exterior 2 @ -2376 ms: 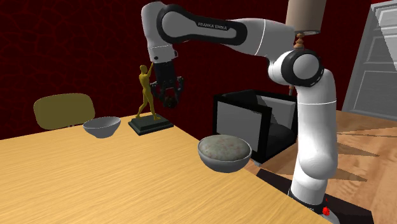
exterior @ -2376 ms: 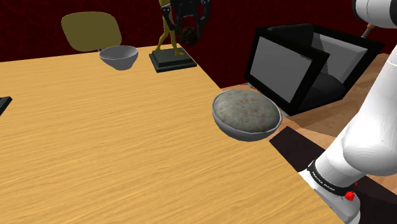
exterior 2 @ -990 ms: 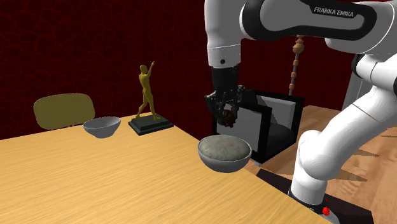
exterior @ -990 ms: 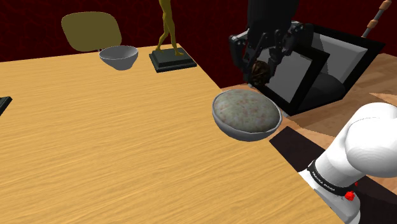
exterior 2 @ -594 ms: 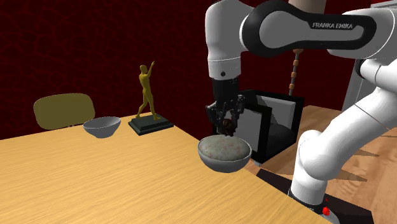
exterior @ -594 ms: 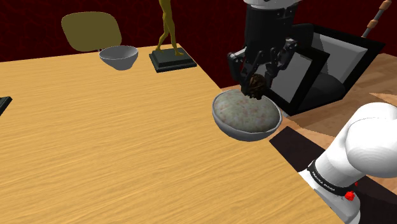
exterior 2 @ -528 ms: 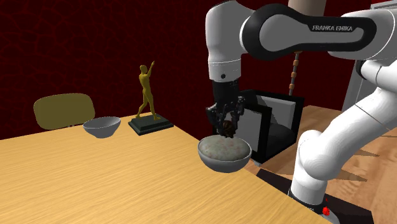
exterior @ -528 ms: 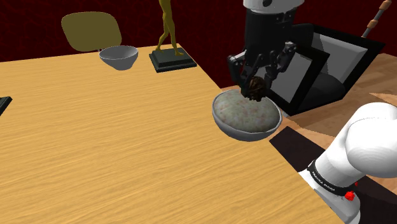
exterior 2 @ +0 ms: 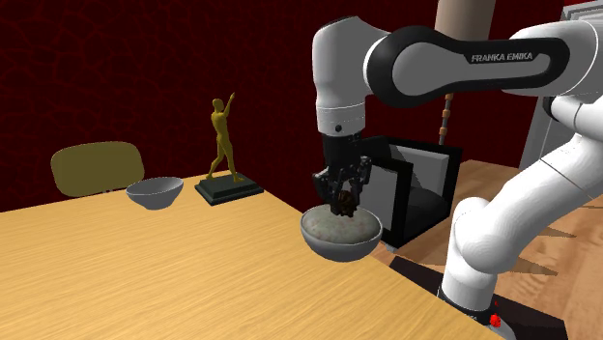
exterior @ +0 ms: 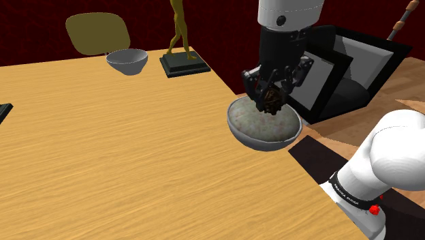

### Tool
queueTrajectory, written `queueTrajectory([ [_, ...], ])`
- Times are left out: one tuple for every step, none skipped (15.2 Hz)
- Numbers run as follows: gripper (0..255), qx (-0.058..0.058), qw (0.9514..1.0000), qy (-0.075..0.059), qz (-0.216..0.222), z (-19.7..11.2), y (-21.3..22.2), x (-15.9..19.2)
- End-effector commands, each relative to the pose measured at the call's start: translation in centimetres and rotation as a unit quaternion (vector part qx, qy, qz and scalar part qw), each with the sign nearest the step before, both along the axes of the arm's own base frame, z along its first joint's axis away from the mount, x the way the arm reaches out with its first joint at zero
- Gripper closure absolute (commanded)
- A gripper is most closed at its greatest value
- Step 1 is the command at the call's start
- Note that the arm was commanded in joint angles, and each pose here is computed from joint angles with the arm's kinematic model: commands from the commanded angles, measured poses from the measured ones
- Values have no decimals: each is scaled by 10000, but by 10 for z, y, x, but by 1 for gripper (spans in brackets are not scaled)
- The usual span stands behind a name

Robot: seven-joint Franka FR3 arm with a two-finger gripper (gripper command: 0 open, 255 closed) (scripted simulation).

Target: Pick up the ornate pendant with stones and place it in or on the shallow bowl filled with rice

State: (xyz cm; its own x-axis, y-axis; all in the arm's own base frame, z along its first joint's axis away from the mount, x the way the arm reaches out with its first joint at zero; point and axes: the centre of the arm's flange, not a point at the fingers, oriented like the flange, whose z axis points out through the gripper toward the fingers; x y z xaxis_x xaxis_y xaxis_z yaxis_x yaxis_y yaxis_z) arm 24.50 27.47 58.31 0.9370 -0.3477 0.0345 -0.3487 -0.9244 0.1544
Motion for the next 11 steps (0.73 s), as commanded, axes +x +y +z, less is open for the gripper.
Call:
queueTrajectory([
  [255, -5, 10000, 22, 4, -3, 1, 0],
  [255, -5, 10000, 22, 5, -3, 1, 0],
  [255, -5, 10000, 22, 5, -3, 1, 0],
  [0, -5, 10000, 23, 4, -3, 1, 0],
  [0, -5, 10000, 22, 4, -4, 0, 0],
  [0, -5, 10000, 22, 4, -3, 0, 0],
  [0, -5, 10000, 22, 4, -3, 1, 0],
  [0, -5, 10000, 22, 4, -3, 1, 0],
  [0, -5, 10000, 22, 5, -3, 1, 0],
  [0, -5, 10000, 22, 5, 10, 3, 0],
  [0, -5, 10000, 22, 5, 23, 5, 1],
])
